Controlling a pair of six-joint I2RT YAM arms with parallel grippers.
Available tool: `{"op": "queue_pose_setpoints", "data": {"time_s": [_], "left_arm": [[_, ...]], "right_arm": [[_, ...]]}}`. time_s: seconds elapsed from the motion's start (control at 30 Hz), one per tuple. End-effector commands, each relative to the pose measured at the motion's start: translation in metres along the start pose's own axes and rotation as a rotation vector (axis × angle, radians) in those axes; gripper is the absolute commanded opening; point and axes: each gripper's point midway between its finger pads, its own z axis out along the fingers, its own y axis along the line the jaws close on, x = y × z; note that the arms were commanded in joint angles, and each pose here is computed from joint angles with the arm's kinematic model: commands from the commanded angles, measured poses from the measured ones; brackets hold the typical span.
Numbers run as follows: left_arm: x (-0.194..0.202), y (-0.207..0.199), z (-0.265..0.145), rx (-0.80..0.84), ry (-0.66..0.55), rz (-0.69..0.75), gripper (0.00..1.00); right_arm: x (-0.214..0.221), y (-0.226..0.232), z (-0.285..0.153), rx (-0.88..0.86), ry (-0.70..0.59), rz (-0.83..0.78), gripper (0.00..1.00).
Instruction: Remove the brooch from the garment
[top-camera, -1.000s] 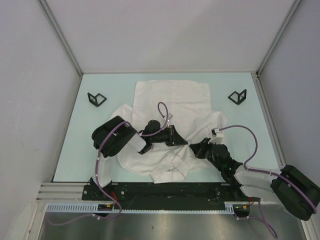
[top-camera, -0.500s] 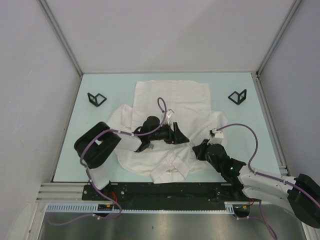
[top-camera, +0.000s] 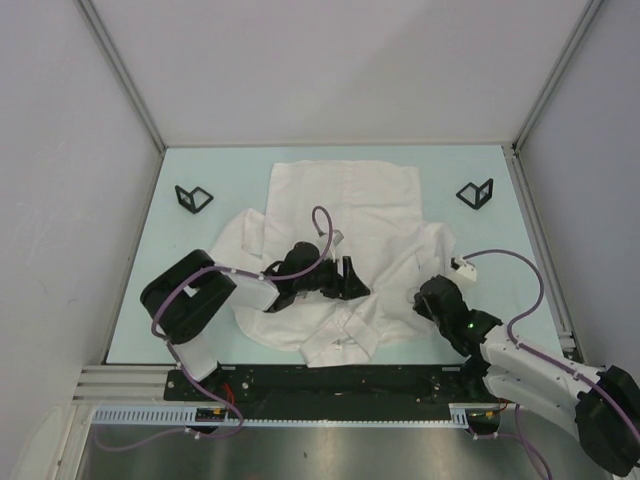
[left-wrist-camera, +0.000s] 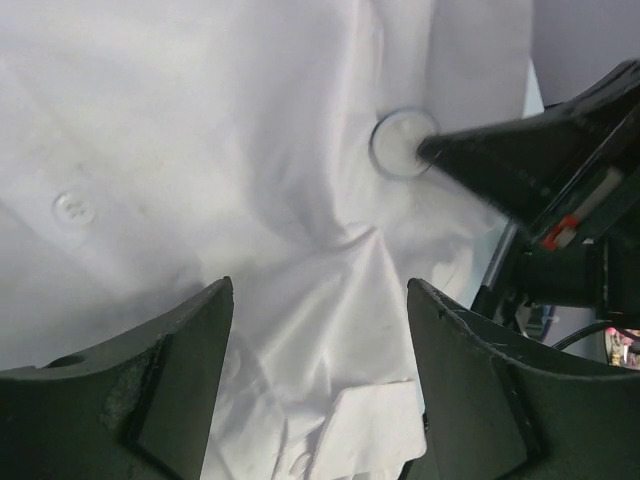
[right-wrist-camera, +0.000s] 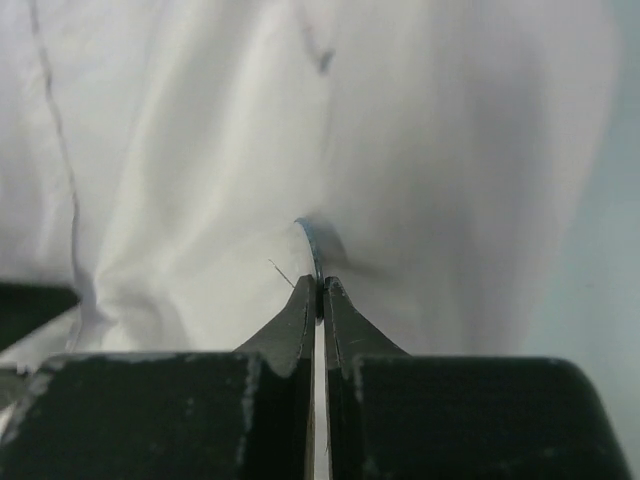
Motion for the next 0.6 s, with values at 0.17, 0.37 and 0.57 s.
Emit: {"op": "queue_pose_setpoints", "data": {"time_s": [0.17,0.37,0.57], "left_arm": [[-0.014,-0.02,-0.04,0.005,-0.101,0.033,0.75],[-0.034,-0.059,-0.09,0.047,-0.183,0.095,0.76],[-0.055,-0.088,-0.139,0.022,-0.238,0.173,0.83]], "right_arm": [[-0.015,-0.066,-0.018,0.383,-0.025,0.17,0.0],[-0.017,-0.094,-0.044,0.503,-0.028,0.249,0.0],[-0.059,-0.022,-0.039,0.105,-0.107,0.176,0.0]]}}
